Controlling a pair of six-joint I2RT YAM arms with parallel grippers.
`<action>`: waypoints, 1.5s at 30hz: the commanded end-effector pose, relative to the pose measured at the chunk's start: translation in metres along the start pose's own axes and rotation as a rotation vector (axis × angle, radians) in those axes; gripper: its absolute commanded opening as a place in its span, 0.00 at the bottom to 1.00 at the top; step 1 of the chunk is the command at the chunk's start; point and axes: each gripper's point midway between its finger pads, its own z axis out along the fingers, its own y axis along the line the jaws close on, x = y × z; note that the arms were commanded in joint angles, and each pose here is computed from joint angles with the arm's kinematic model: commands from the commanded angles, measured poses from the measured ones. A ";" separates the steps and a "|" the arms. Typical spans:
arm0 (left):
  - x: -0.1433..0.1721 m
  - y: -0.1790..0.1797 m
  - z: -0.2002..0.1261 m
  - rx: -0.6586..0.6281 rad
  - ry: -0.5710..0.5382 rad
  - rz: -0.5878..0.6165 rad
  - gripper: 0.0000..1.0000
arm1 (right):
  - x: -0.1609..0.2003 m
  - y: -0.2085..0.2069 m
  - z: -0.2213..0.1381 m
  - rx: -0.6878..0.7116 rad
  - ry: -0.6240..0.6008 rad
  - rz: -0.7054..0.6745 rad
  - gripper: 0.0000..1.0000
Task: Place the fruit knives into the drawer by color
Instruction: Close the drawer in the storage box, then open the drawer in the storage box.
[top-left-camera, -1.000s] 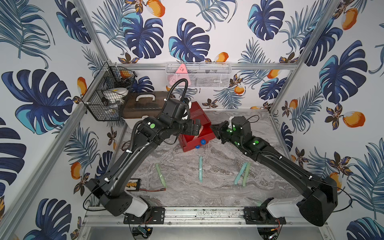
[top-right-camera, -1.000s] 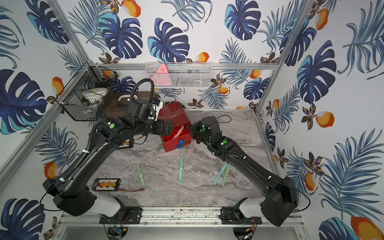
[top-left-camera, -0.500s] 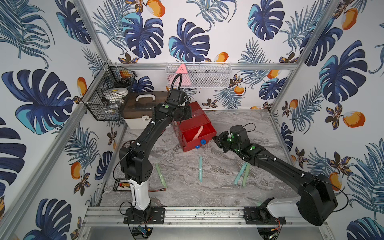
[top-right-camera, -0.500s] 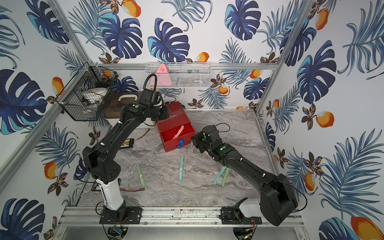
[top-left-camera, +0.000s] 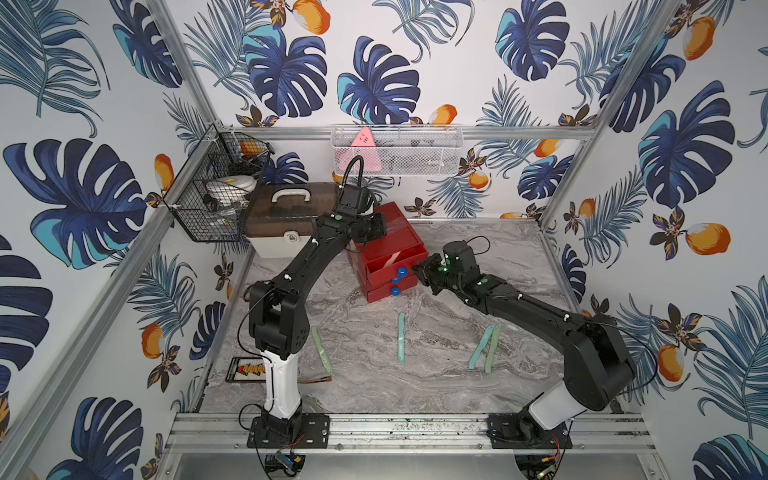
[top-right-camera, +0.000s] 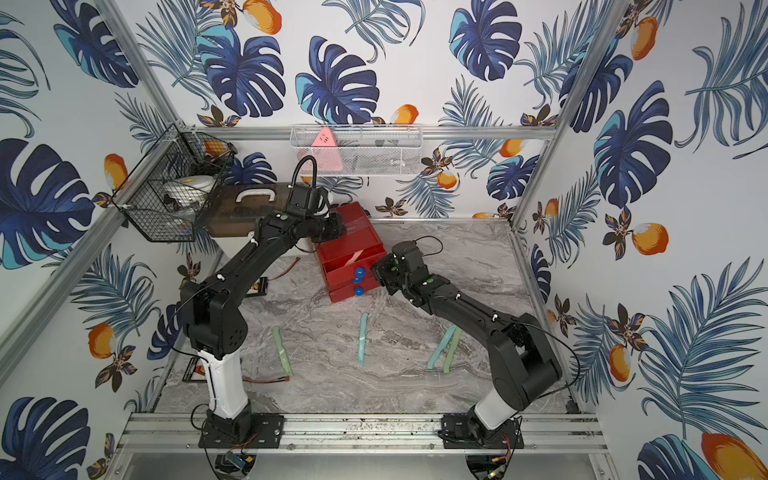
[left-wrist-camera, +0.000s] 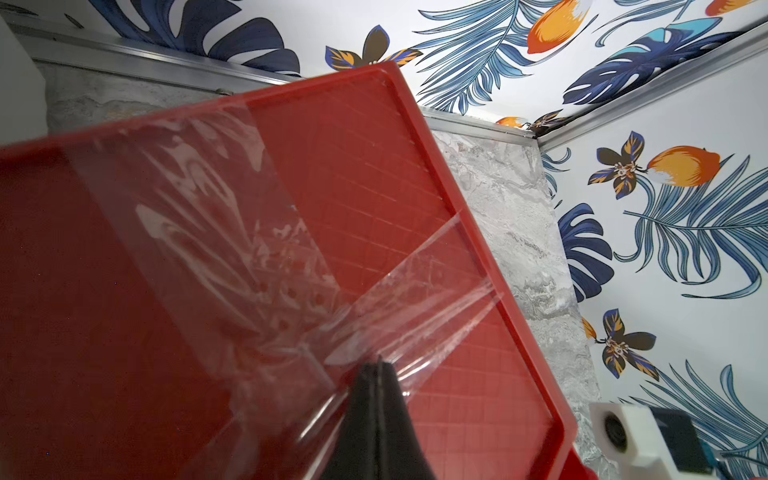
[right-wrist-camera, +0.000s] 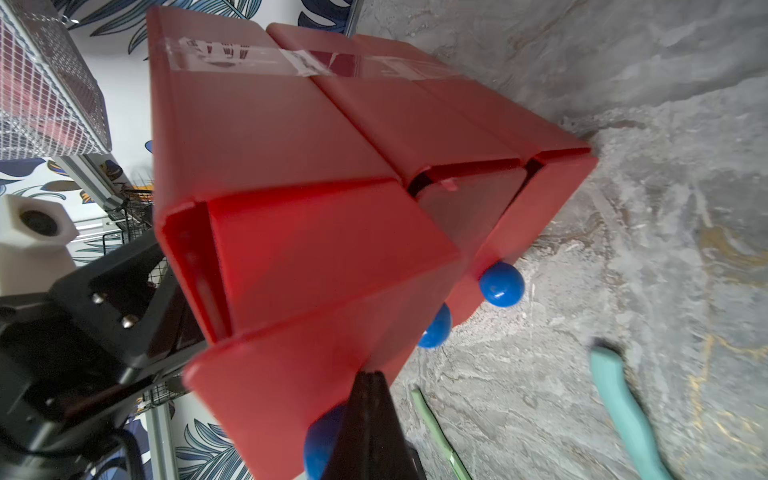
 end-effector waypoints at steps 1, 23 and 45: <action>0.051 0.035 0.008 -0.122 0.178 -0.041 0.00 | -0.002 0.027 0.010 -0.079 0.010 -0.019 0.00; 0.062 0.041 -0.008 -0.144 0.179 -0.019 0.00 | 0.038 -0.015 0.021 -0.420 0.087 0.126 0.81; 0.077 0.048 -0.005 -0.147 0.207 -0.023 0.00 | 0.036 -0.015 0.050 -0.504 0.120 0.174 0.42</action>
